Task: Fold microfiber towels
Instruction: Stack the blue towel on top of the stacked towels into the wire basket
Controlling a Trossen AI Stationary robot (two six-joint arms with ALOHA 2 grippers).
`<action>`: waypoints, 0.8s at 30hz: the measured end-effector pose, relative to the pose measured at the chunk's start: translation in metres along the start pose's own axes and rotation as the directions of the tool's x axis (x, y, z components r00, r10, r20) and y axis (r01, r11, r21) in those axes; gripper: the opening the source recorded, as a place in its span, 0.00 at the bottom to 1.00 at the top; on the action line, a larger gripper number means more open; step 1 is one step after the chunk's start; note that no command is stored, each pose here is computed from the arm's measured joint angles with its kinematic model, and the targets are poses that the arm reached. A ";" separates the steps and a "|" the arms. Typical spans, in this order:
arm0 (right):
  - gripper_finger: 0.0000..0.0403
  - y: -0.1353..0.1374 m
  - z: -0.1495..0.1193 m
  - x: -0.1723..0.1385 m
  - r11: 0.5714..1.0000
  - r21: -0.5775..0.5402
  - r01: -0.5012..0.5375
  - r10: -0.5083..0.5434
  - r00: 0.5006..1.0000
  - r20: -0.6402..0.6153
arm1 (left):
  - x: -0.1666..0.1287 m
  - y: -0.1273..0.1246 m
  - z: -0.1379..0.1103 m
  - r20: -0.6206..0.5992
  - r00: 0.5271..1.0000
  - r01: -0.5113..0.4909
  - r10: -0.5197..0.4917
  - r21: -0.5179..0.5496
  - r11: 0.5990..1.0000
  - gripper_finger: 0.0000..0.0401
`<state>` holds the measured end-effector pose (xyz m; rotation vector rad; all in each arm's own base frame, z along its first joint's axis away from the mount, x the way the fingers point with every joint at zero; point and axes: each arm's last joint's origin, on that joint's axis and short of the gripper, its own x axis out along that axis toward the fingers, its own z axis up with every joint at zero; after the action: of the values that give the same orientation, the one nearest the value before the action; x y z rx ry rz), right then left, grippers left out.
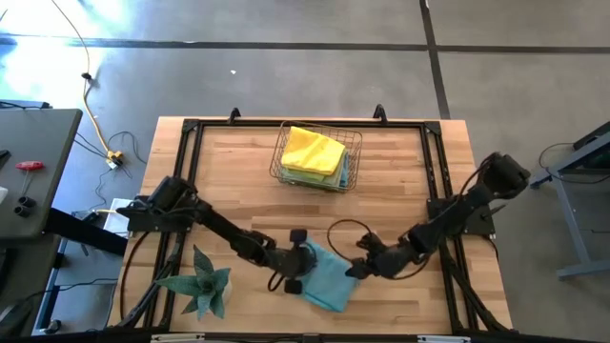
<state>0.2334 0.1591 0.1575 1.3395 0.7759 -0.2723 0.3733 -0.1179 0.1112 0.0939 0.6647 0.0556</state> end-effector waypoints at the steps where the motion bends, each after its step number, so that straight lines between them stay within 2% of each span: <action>1: 0.57 -0.003 -0.004 0.002 1.000 0.022 0.009 -0.009 1.000 0.006 | 0.001 0.004 -0.001 -0.013 1.000 -0.006 0.006 -0.012 1.000 0.12; 4: 0.57 -0.012 -0.013 0.009 0.997 0.059 0.045 -0.046 0.999 0.006 | 0.003 0.009 -0.004 -0.055 0.998 -0.023 0.022 -0.023 0.999 0.12; 9: 0.57 -0.027 -0.016 0.024 0.992 0.043 0.123 -0.123 0.992 0.004 | 0.002 0.010 -0.011 -0.131 0.991 -0.033 0.030 -0.016 0.999 0.12; 12: 0.57 -0.028 -0.010 0.031 0.991 0.020 0.136 -0.136 0.990 0.020 | 0.000 0.009 -0.013 -0.161 0.986 -0.045 0.034 -0.067 0.997 0.12; 16: 0.57 -0.027 0.009 0.036 0.986 -0.068 0.152 -0.147 0.986 0.083 | -0.003 0.003 -0.015 -0.170 0.985 -0.055 0.024 -0.178 0.982 0.12; 18: 0.57 -0.026 0.021 0.036 0.978 -0.120 0.169 -0.152 0.979 0.136 | -0.004 -0.002 -0.016 -0.164 0.986 -0.060 0.014 -0.283 0.957 0.12; 21: 0.57 -0.025 0.040 0.037 0.965 -0.176 0.194 -0.160 0.969 0.189 | -0.006 -0.011 -0.015 -0.143 0.989 -0.038 -0.034 -0.473 0.880 0.12; 23: 0.57 -0.024 0.051 0.038 0.960 -0.196 0.202 -0.164 0.967 0.195 | -0.007 -0.016 -0.015 -0.129 0.990 -0.023 -0.056 -0.538 0.842 0.12; 24: 0.57 -0.024 0.055 0.038 0.959 -0.199 0.201 -0.165 0.969 0.183 | -0.008 -0.019 -0.015 -0.124 0.991 -0.019 -0.057 -0.542 0.840 0.12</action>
<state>0.2655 0.1111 0.1167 1.0268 0.7682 -0.4283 0.3582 -0.1360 0.1027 -0.4720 0.7641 0.2321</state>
